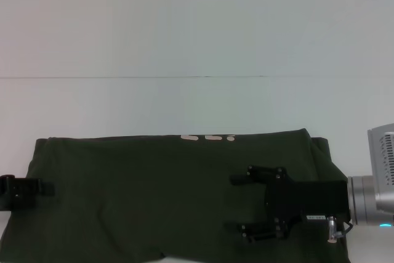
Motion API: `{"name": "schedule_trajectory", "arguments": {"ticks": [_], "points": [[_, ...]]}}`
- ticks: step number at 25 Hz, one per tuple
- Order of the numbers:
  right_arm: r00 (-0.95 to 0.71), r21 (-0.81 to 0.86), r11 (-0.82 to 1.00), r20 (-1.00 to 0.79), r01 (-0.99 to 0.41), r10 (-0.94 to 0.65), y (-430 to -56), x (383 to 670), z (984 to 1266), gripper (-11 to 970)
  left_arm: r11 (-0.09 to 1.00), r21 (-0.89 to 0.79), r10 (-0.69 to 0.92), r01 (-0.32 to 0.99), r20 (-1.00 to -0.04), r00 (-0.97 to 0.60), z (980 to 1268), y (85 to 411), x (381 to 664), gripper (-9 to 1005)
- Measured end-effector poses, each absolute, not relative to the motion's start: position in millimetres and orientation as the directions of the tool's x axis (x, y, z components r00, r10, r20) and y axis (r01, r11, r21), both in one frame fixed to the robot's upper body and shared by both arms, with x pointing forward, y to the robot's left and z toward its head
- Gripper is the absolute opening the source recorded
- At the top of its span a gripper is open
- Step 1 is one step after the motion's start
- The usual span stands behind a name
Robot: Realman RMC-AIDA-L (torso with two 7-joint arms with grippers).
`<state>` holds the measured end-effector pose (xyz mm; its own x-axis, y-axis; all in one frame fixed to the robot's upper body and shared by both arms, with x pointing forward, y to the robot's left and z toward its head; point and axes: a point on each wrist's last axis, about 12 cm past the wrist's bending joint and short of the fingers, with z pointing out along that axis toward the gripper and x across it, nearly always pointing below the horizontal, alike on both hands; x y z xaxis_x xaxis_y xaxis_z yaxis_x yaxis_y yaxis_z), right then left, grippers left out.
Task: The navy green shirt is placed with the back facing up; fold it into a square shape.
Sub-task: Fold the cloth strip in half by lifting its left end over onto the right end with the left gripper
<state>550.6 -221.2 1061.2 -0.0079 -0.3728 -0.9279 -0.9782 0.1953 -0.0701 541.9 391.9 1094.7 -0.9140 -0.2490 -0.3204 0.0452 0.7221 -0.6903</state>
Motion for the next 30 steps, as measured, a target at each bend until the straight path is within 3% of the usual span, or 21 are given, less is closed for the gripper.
{"name": "schedule_trajectory", "arguments": {"ticks": [30], "points": [[-0.012,-0.071,0.21,-0.928,-0.975,-0.372,-222,552,1061,900,0.791,-0.611,-0.316,-0.027,-0.37,-0.874,1085,407,546,716]]}}
